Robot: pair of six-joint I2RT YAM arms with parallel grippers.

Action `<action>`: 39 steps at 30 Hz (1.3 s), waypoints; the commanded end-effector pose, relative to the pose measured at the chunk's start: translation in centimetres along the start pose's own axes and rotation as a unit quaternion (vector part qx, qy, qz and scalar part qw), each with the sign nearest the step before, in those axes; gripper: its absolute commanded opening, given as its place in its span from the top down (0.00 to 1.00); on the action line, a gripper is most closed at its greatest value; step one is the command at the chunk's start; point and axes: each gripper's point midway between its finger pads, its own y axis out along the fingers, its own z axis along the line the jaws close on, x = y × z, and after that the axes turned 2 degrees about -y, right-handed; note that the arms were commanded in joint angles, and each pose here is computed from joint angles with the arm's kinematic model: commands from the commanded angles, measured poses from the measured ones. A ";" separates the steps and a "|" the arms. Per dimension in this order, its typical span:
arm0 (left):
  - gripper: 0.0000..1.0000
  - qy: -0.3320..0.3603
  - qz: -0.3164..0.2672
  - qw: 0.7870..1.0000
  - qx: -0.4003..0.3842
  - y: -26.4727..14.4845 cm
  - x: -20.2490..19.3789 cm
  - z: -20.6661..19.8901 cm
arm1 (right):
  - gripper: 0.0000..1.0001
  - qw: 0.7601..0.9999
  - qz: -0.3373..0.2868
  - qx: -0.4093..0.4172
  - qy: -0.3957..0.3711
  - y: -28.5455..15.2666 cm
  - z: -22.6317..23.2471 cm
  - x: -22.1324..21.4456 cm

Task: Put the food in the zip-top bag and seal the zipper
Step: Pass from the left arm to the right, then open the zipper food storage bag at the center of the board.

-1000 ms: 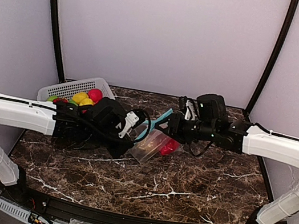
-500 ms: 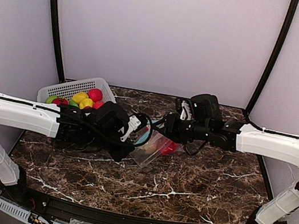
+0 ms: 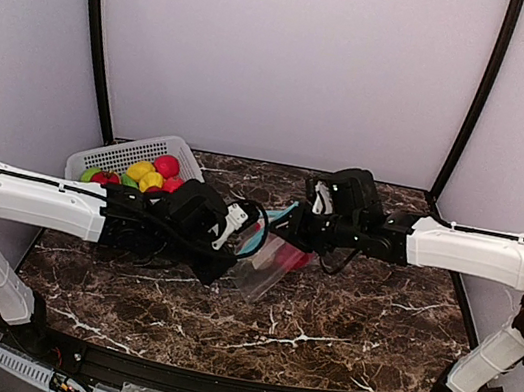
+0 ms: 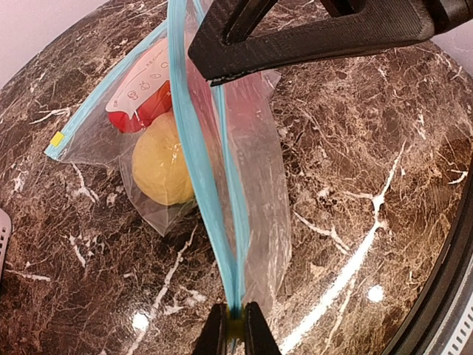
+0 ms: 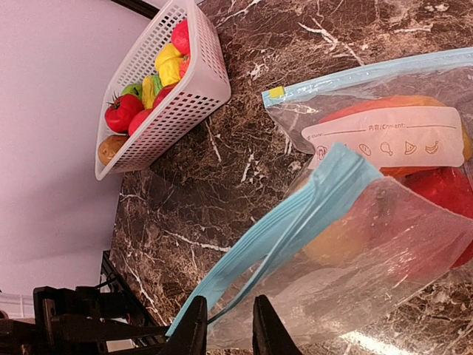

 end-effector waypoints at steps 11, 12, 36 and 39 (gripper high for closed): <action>0.99 0.010 -0.009 1.000 0.005 -0.2 0.5 -0.5 | 1.00 1.000 -0.002 -0.005 0.007 0.9 0.3 0.3; 0.99 0.012 -0.009 1.000 0.008 -0.2 0.5 -0.4 | 1.00 1.000 -0.001 -0.005 0.007 0.9 0.3 0.3; 0.33 -0.050 -0.049 0.995 -0.071 -2.2 2.6 -2.9 | 1.00 0.995 -0.013 0.073 -0.065 -0.4 2.8 0.1; 0.29 -0.086 -0.059 0.990 -0.097 -2.7 4.0 -2.8 | 1.00 0.991 -0.008 0.098 -0.095 -1.1 3.7 -0.3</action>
